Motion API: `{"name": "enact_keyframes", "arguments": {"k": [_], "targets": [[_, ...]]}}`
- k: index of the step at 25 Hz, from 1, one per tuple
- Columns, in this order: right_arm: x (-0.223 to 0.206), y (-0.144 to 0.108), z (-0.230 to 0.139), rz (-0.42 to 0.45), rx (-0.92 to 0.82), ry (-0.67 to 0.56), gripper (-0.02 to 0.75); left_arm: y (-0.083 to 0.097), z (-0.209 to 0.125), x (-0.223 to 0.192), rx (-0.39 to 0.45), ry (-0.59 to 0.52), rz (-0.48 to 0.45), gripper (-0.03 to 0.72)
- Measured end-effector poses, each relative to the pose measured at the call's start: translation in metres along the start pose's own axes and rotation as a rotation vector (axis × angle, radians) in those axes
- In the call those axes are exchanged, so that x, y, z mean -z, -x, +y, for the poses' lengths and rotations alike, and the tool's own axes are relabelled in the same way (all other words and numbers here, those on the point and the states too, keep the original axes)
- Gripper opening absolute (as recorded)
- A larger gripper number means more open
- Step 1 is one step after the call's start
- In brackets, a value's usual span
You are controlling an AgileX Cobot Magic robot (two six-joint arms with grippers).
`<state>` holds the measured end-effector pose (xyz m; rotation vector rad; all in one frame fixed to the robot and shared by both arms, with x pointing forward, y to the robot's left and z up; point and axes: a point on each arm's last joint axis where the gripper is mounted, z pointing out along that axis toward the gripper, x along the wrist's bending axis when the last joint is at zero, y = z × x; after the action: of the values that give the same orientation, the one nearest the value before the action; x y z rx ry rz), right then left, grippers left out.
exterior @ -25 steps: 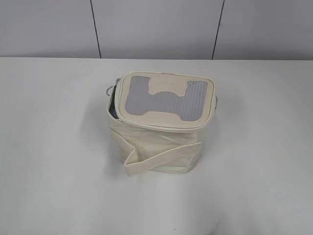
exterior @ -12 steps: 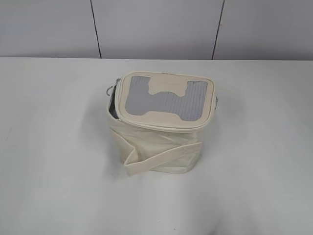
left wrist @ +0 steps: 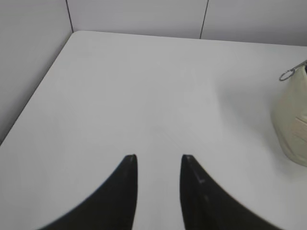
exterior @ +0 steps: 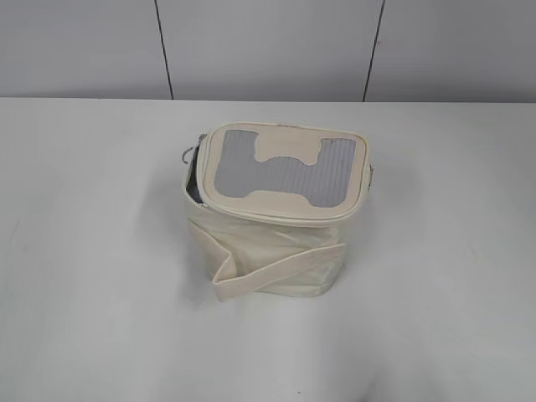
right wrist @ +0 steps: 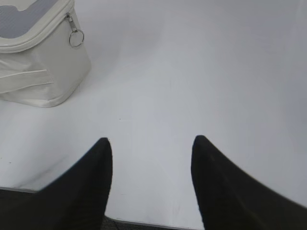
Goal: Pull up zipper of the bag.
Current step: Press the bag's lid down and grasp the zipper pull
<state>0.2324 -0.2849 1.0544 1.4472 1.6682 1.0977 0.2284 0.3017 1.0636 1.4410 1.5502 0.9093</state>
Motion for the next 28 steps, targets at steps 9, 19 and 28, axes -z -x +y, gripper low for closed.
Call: {"name": "enact_keyframes", "arguments": {"k": [9,19,28], "targets": [[0.0,0.0,0.0,0.001,0.001,0.0,0.424,0.001,0.0,0.0,0.009,0.0,-0.015,0.237],[-0.052,-0.009,0.065,0.215,-0.027,-0.057,0.424,0.002,0.005,-0.01,0.01,-0.062,-0.011,0.237],[-0.19,-0.004,0.14,0.413,0.037,-0.195,0.424,0.006,0.006,-0.011,0.034,-0.069,-0.048,0.237]]}}
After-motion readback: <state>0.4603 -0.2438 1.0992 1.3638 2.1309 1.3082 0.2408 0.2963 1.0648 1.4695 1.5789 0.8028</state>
